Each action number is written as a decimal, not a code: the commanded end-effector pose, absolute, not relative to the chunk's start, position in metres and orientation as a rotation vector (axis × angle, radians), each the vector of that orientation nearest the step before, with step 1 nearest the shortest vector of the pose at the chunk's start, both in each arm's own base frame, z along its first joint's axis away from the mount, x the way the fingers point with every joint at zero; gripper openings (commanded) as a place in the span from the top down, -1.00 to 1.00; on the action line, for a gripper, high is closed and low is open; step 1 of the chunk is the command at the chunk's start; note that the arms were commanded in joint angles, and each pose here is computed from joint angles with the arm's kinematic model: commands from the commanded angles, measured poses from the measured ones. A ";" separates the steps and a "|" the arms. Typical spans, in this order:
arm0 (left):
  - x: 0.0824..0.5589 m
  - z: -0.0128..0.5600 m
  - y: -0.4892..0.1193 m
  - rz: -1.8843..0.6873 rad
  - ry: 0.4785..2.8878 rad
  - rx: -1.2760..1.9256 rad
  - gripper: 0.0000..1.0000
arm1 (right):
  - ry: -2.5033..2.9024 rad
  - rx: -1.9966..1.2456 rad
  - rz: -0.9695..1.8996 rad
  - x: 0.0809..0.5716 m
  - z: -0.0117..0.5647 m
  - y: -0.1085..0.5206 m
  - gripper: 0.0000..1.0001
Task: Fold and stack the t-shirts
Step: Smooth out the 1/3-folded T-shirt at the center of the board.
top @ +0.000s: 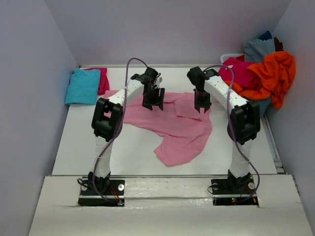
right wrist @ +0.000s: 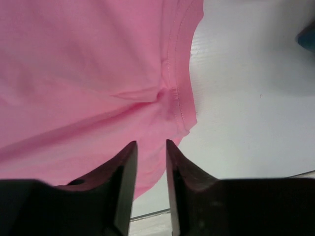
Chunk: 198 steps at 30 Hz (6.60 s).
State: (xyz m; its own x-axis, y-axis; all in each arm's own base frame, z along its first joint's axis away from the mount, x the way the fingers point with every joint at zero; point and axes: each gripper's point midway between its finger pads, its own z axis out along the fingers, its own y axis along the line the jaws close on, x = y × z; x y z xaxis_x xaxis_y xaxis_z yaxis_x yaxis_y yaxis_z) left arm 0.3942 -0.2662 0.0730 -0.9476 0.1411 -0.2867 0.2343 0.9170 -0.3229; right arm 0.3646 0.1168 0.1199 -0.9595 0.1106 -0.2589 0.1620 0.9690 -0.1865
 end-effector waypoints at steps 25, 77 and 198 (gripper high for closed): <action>0.449 0.120 -0.171 -0.425 2.665 -0.137 -0.45 | 2.753 0.257 0.023 0.433 0.131 0.173 -0.02; 0.504 0.057 -0.067 -0.554 2.689 -0.593 -0.45 | 2.901 0.348 0.151 0.422 0.037 0.180 0.00; 0.424 0.156 -0.067 -0.322 2.454 -0.574 -0.47 | 2.887 0.134 0.403 0.371 0.112 0.178 -0.08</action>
